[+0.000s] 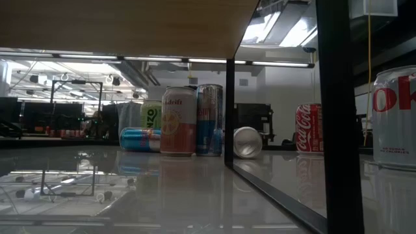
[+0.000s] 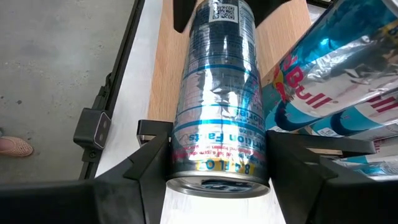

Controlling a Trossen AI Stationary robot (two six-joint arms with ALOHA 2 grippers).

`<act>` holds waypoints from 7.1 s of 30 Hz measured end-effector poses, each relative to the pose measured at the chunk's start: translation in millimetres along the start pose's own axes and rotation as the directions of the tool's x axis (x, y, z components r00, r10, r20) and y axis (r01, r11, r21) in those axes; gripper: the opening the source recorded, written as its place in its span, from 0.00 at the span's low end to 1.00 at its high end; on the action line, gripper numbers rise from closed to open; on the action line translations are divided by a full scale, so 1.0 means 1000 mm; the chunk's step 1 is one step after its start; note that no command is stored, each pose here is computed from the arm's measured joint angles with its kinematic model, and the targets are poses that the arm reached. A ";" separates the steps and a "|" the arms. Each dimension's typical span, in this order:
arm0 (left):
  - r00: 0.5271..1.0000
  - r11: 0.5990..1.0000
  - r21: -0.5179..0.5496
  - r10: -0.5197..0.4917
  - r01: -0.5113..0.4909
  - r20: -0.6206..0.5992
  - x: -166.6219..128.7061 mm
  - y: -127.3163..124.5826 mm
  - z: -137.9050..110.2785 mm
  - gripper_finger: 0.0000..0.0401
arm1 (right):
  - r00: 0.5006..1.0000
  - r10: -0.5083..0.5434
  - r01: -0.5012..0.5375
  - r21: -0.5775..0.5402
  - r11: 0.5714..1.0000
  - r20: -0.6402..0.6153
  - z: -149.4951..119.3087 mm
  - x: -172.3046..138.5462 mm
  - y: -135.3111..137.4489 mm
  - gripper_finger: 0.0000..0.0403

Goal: Place canned beverage on shelf
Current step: Put the blue soda can on the shelf aligned with the blue soda cans

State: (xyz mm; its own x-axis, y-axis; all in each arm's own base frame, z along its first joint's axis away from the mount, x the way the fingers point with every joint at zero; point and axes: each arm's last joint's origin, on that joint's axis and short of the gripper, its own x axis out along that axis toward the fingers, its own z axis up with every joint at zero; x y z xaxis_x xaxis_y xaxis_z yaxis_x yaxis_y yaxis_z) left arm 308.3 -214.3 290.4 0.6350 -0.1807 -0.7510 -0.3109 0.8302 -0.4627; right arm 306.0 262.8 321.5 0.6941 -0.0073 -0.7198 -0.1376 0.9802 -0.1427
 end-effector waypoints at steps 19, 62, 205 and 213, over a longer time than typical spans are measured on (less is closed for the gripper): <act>1.000 1.000 -0.007 0.005 -0.005 0.020 0.000 0.000 0.002 0.74 | 1.000 -0.008 0.008 0.009 1.000 -0.001 0.002 0.003 -0.004 0.55; 0.998 1.000 -0.008 0.023 -0.022 0.050 0.000 0.001 0.003 0.73 | 0.999 0.025 -0.016 0.179 0.984 -0.046 -0.001 0.007 -0.006 0.81; 0.998 0.999 -0.047 -0.011 0.014 0.060 0.001 -0.002 0.004 0.73 | 0.943 -0.227 0.146 0.311 0.939 0.243 0.015 0.018 0.050 0.62; 0.996 0.997 -0.051 -0.048 0.052 0.075 0.001 -0.005 0.006 0.73 | 0.950 -0.185 0.093 0.339 0.936 0.252 0.033 0.004 0.040 0.62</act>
State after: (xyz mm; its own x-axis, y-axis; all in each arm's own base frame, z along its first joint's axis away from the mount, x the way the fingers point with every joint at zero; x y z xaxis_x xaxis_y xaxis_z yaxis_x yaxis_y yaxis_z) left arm 314.9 -215.6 295.2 0.7006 -0.1803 -0.6904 -0.3133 0.7915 -0.5247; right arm 326.9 308.7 335.5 0.8630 -0.1386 -0.4858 0.1751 0.9841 0.0303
